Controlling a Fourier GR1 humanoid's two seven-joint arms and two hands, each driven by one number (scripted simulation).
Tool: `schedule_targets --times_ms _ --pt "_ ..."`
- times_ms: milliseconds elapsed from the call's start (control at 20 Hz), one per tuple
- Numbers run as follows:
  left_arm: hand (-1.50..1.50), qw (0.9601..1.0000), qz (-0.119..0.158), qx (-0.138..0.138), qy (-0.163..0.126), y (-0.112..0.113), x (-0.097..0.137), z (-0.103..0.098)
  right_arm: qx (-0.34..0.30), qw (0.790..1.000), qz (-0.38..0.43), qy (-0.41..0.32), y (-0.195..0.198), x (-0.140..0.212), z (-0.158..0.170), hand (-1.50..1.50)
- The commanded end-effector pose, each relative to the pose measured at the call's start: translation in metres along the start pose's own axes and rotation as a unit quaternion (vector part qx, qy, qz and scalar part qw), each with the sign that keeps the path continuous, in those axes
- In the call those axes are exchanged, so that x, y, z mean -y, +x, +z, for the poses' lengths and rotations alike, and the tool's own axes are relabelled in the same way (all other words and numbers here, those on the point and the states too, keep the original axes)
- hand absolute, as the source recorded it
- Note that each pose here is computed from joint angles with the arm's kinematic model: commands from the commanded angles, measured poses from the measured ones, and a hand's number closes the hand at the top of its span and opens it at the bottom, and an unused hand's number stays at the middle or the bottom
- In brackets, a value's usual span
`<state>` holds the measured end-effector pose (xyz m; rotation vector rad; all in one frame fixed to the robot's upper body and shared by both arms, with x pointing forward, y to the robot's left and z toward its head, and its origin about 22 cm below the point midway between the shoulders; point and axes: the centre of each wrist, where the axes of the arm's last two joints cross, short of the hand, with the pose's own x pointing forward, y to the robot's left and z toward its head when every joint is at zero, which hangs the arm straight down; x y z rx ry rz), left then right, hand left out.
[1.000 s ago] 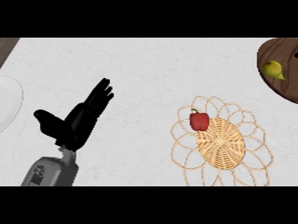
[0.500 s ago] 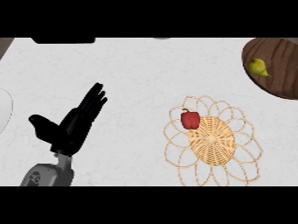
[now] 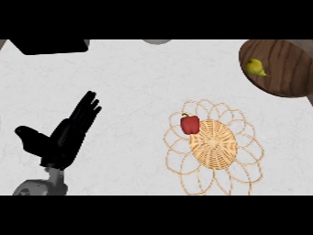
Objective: Pick the pear from the placemat and place it in the bowl
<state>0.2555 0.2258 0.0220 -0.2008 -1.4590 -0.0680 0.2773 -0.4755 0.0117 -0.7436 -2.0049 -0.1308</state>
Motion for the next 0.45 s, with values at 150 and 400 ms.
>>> schedule_targets --times_ms 150,400 --pt "0.00 0.9997 0.003 0.002 0.023 0.002 -0.005 0.005 -0.025 0.999 -0.006 0.034 -0.014 0.039 0.148 1.50" --pt "0.00 0.9998 -0.002 0.004 0.020 0.001 0.001 0.006 -0.075 0.994 -0.008 0.083 0.012 0.058 0.253 1.50"
